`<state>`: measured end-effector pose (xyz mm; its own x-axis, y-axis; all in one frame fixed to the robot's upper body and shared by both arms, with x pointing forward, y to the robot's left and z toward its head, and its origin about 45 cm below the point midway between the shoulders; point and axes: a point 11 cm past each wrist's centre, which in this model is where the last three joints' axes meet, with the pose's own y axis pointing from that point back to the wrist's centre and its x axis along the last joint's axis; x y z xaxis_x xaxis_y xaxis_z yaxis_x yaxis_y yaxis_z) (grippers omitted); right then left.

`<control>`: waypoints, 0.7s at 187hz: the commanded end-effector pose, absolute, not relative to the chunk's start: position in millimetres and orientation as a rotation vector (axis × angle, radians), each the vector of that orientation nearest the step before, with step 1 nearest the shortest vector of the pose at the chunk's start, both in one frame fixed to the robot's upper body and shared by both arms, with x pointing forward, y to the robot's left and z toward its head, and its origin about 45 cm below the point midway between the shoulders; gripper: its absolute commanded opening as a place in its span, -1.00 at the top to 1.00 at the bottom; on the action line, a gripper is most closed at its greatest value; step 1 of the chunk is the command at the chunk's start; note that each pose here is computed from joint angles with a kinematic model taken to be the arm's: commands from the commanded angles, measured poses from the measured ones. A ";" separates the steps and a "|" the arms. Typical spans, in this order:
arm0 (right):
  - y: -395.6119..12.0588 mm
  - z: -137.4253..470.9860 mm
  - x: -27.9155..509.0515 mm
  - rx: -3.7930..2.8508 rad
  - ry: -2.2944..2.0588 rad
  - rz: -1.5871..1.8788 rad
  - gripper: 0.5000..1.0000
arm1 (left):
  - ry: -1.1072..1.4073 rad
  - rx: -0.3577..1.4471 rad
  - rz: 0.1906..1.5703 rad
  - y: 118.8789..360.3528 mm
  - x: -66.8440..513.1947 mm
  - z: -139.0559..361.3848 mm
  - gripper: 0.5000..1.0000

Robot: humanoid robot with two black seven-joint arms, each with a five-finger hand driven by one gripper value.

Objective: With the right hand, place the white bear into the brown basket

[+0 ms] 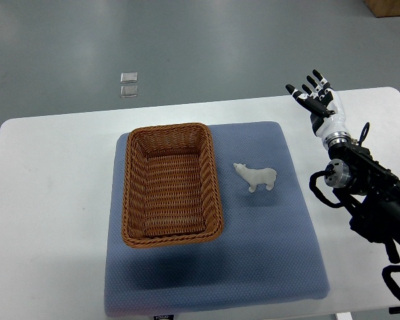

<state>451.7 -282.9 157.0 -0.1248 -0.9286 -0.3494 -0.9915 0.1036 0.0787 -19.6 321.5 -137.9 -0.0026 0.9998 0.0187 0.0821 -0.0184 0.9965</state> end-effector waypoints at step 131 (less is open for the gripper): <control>-290.5 160.1 452.8 -1.918 2.179 0.416 -0.69 | 1.262 1.283 1.184 321.5 -19.8 -137.9 -1.00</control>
